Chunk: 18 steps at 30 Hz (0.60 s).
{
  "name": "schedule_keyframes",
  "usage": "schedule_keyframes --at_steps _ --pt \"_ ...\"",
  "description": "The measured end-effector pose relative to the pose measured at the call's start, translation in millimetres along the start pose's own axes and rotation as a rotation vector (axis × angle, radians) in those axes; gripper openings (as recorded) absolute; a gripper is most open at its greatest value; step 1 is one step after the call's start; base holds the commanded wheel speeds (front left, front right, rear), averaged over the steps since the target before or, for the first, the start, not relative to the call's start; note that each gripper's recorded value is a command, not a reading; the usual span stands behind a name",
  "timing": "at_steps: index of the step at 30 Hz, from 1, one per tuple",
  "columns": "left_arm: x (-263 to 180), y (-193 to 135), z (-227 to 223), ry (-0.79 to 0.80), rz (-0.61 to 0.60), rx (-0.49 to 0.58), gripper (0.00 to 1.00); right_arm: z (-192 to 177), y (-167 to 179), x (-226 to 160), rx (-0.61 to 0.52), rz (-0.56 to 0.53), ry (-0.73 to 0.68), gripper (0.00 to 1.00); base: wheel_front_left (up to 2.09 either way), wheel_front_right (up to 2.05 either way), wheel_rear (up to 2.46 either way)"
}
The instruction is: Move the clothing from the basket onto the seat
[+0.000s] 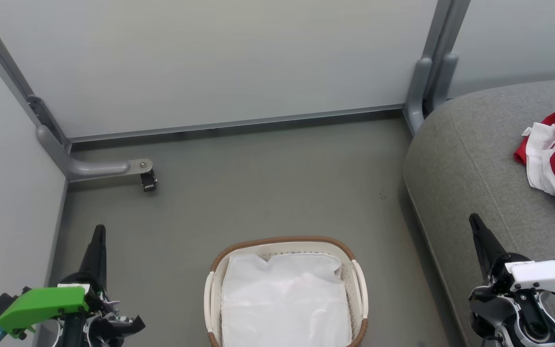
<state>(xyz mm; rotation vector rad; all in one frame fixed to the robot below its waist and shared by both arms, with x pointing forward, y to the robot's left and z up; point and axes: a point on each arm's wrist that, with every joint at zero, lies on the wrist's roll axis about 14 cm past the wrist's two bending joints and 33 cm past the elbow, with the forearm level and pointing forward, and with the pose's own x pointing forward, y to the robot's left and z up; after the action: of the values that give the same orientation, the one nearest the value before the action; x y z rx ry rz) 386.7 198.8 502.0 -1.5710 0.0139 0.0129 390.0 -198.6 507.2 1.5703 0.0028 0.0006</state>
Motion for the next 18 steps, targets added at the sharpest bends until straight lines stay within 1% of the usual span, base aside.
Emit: schedule_keyframes --at_steps 18 --pt "0.8 -1.8 0.1 0.002 -0.005 -0.005 0.0 0.3 0.7 -0.1 0.006 0.003 0.0 0.0 0.0 0.0 0.0"
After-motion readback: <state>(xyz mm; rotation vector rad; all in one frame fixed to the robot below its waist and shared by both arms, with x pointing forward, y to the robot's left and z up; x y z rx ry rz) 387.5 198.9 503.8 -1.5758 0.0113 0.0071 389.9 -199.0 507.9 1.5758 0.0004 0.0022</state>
